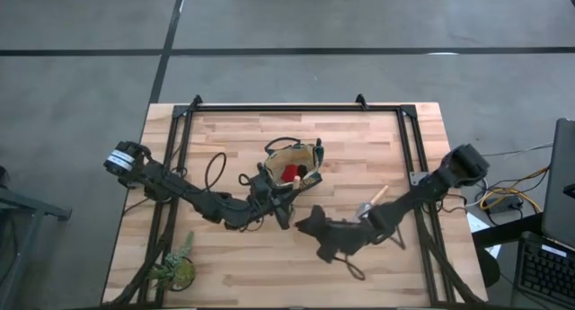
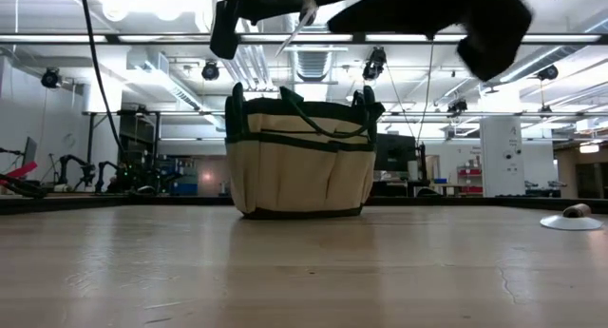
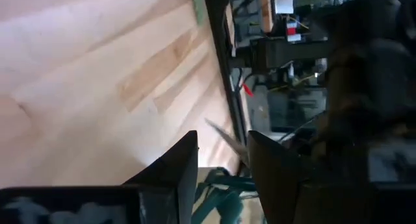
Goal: Pick & Place Garden tools in Gardening bag
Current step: Put the left brown trowel into the gardening bag, then put the brown trowel into the gardening bag
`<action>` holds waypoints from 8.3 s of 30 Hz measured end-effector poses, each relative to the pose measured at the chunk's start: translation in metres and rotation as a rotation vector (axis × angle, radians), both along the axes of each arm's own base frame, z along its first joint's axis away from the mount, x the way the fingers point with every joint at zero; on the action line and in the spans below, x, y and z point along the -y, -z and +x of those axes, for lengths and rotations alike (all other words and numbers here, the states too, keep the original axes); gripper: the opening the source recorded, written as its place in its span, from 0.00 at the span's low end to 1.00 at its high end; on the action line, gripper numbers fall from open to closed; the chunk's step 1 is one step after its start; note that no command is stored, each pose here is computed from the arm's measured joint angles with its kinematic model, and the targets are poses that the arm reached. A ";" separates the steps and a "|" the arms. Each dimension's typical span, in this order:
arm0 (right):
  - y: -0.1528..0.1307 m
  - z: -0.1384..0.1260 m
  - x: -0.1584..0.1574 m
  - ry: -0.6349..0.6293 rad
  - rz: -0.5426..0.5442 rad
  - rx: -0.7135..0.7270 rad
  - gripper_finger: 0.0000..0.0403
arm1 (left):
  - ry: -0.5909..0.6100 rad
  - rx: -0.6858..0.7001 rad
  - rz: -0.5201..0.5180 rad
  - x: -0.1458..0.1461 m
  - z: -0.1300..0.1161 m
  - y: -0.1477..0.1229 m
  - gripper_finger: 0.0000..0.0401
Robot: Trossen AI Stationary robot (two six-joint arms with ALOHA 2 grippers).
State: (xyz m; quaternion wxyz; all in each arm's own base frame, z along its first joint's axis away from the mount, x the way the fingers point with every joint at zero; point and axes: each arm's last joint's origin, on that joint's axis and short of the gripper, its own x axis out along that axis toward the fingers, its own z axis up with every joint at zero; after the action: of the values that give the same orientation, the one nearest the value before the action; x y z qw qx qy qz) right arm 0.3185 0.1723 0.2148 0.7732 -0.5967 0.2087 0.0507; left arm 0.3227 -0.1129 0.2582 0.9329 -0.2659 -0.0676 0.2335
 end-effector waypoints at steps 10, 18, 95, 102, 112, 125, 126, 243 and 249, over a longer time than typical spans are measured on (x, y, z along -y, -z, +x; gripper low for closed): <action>0.010 0.016 -0.022 0.037 -0.216 -0.023 0.26 | -0.005 -0.018 -0.026 0.000 0.000 0.004 0.18; 0.005 0.023 -0.016 0.059 -0.221 -0.012 0.25 | 0.007 -0.012 -0.070 0.002 -0.001 0.006 0.18; -0.026 -0.037 0.069 -0.313 0.990 0.313 0.02 | 0.350 0.069 0.669 0.036 -0.033 -0.051 0.25; -0.001 -0.017 0.082 -0.265 0.993 0.355 0.02 | 0.350 0.098 0.669 0.036 -0.033 -0.053 0.25; 0.016 0.020 0.105 -0.227 1.010 0.397 0.02 | 0.362 0.084 0.658 0.037 -0.034 -0.048 0.25; 0.009 0.023 0.122 -0.190 0.936 0.468 0.02 | 0.371 0.091 0.641 0.038 -0.035 -0.047 0.25; 0.009 0.024 0.123 -0.185 0.932 0.466 0.02 | 0.371 0.090 0.641 0.038 -0.036 -0.047 0.25; 0.066 -0.104 0.105 1.094 0.517 -1.007 0.44 | 0.377 0.082 0.628 0.036 -0.035 -0.042 0.25; 0.075 -0.105 0.108 1.074 0.385 -1.024 0.44 | 0.381 0.076 0.631 0.037 -0.034 -0.040 0.25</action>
State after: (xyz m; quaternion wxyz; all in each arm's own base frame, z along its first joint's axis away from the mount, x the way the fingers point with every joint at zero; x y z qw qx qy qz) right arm 0.2136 0.0644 0.1403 0.5889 -0.1705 0.7896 -0.0263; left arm 0.2886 -0.1497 0.2982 0.9925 0.0184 -0.1202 0.0134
